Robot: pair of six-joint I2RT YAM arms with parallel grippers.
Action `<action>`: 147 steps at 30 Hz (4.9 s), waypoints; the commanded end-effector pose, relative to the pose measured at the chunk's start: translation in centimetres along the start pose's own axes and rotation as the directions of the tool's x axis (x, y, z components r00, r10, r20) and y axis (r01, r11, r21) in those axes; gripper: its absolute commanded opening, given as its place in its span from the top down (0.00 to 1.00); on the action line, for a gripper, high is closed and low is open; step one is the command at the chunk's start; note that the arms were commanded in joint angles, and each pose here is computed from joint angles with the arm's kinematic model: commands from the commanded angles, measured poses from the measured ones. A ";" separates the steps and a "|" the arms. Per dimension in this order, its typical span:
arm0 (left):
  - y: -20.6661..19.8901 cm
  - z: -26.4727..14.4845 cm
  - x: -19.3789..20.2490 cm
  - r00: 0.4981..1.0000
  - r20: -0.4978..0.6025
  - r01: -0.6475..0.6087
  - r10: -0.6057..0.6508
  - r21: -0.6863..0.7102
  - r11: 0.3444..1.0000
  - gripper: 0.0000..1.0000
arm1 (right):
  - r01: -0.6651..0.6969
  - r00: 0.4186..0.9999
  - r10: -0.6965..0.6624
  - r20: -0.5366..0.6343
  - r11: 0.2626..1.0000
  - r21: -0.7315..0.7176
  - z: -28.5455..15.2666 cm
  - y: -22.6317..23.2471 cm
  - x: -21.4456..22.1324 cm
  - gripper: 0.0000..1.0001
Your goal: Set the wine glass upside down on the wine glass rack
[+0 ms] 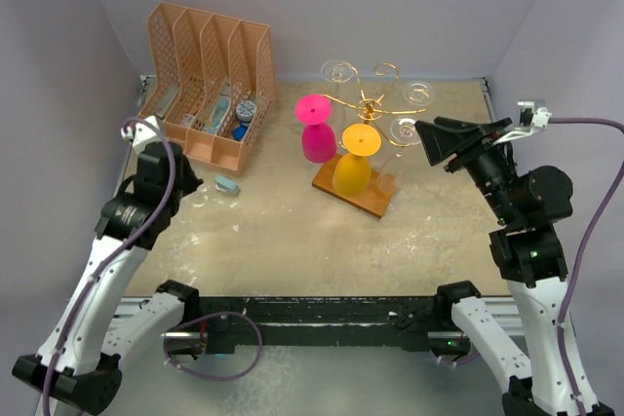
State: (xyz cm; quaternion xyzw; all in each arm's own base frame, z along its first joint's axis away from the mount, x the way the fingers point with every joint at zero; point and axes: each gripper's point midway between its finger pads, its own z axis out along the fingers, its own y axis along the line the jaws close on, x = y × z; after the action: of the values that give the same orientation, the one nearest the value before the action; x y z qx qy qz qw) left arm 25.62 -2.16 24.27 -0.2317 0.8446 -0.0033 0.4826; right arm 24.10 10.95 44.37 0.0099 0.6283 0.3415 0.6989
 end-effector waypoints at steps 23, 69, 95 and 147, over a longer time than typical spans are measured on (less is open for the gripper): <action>-8.0 -20.0 -15.4 0.748 0.263 0.110 -0.609 0.856 0.504 1.00 | -0.279 0.942 0.335 -0.008 0.770 -0.574 1.6 13.1 -2.4 0.39; -9.4 -29.5 -15.8 0.718 0.096 -0.071 -0.689 0.995 0.064 1.00 | -0.870 0.438 0.857 -0.270 0.327 -0.370 10.5 29.2 4.0 0.49; -9.7 -30.7 -14.8 0.749 0.106 -0.123 -0.654 0.992 0.019 1.00 | -0.858 0.483 0.848 -0.217 0.410 -0.309 12.5 29.2 5.0 0.60; -13.0 -22.3 -12.0 0.916 -0.074 0.228 -0.393 0.904 0.361 0.47 | 0.231 0.973 -0.196 0.125 0.871 -0.434 9.6 22.7 12.9 1.00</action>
State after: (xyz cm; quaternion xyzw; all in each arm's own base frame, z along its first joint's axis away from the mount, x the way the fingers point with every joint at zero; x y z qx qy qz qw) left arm 17.88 -12.39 46.86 -0.0810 0.6387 -0.4531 0.6167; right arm 22.05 39.48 43.13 -0.1685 0.5462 0.4354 0.6955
